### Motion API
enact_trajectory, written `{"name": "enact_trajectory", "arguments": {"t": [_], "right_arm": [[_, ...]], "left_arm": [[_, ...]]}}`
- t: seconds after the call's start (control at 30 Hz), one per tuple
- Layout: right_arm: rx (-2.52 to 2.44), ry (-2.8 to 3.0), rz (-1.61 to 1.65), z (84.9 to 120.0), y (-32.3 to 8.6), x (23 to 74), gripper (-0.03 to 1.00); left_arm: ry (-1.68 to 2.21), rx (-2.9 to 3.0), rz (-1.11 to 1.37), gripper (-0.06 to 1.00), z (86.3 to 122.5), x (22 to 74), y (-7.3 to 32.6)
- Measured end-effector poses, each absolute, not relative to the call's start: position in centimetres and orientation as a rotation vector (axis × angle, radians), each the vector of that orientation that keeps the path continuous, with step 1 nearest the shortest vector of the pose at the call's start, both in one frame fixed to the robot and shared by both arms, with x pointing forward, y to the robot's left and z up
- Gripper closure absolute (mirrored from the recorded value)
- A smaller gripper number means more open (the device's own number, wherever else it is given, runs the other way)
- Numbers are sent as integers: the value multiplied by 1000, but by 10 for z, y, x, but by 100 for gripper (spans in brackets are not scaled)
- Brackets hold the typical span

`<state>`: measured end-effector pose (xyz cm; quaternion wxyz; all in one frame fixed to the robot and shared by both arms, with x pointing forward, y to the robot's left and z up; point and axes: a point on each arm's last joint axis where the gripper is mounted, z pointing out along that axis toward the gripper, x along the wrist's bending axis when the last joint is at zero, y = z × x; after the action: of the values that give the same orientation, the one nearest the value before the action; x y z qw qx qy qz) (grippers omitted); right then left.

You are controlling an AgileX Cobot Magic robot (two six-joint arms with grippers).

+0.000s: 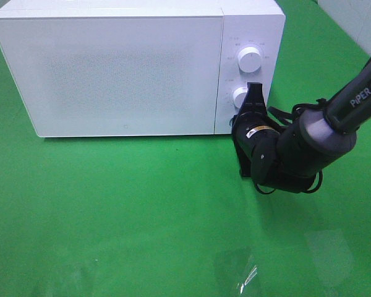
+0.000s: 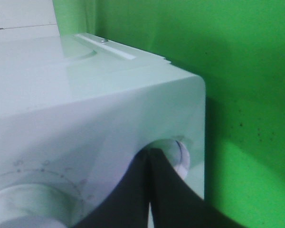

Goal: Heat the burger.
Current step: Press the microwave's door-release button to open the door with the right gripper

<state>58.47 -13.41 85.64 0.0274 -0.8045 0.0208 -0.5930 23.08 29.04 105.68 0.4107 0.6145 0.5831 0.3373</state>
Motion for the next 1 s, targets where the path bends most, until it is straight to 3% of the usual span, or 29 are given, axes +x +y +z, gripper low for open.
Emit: {"name": "enact_trajectory", "arguments": {"t": [1.0], "right_arm": [[-2528,65,-1833,848,-127,593,96]], "left_arm": [[1468,1547,849,-4,1057,231,290]]}}
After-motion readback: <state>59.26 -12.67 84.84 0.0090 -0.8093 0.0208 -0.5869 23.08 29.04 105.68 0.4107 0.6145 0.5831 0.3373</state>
